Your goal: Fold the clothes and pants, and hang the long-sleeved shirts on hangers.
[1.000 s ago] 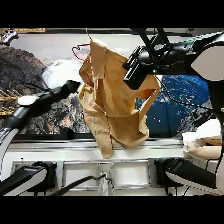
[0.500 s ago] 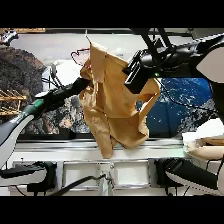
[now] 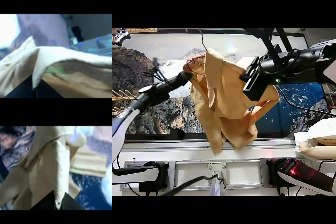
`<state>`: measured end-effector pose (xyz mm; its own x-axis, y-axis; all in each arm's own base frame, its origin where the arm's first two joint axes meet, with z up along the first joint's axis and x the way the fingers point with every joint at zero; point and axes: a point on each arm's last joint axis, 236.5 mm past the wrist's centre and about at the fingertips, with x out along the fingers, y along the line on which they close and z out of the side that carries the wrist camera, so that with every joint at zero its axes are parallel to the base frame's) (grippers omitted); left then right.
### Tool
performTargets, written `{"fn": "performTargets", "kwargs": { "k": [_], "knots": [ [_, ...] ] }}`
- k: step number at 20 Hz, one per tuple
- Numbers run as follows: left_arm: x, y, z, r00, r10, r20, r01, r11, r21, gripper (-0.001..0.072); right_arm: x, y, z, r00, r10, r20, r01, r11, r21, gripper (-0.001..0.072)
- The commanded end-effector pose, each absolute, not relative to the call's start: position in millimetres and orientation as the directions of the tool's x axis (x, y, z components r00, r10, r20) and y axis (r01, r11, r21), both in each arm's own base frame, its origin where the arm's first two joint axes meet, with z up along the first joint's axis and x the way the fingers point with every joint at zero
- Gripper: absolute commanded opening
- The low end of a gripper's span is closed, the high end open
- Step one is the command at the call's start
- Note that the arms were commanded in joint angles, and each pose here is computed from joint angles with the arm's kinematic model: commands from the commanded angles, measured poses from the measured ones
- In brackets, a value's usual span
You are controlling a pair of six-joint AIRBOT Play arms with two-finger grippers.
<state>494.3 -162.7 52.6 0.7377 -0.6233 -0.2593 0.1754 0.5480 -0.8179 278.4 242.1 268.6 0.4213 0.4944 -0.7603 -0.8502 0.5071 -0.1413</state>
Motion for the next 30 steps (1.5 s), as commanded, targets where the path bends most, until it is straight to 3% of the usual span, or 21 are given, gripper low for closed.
{"fn": "performTargets", "kwargs": {
  "k": [1,6,10,14,17,19,21,22,26,30],
  "knots": [
    [499,-141,114,0.742,-0.661,-0.116,0.318,0.499,-0.806,0.0011,275,223,257,0.409,0.414,-0.813,-0.838,0.523,-0.155,0.0031],
    [439,-149,224,0.613,-0.786,0.078,0.606,0.405,-0.684,0.0011,305,194,261,0.515,0.319,-0.796,-0.744,0.627,-0.231,0.0031],
    [374,-173,267,0.532,-0.846,0.026,0.751,0.458,-0.475,0.001,329,183,274,0.591,0.321,-0.74,-0.669,0.708,-0.226,0.0031],
    [332,-186,299,0.509,-0.86,0.035,0.812,0.466,-0.352,0.001,339,180,281,0.63,0.31,-0.712,-0.635,0.733,-0.244,0.0031],
    [323,-188,266,0.516,-0.846,-0.134,0.808,0.533,-0.25,0.001,347,179,289,0.669,0.307,-0.676,-0.588,0.775,-0.23,0.0031],
    [326,-181,221,0.515,-0.804,-0.295,0.756,0.589,-0.285,0.001,351,182,295,0.686,0.321,-0.652,-0.566,0.799,-0.202,0.0031],
    [318,-187,199,0.477,-0.816,-0.326,0.738,0.573,-0.355,0.0013,353,185,300,0.696,0.335,-0.635,-0.558,0.809,-0.185,0.0031],
    [312,-194,196,0.449,-0.836,-0.317,0.744,0.545,-0.387,0.0063,353,187,301,0.698,0.345,-0.627,-0.561,0.808,-0.18,0.0031],
    [300,-213,201,0.398,-0.875,-0.276,0.766,0.482,-0.425,0.0554,362,188,322,0.754,0.36,-0.55,-0.517,0.841,-0.158,0.0031],
    [298,-213,200,0.393,-0.876,-0.281,0.743,0.482,-0.464,0.0573,381,146,355,0.876,0.206,-0.436,-0.331,0.915,-0.233,0.0032]
  ]
}}
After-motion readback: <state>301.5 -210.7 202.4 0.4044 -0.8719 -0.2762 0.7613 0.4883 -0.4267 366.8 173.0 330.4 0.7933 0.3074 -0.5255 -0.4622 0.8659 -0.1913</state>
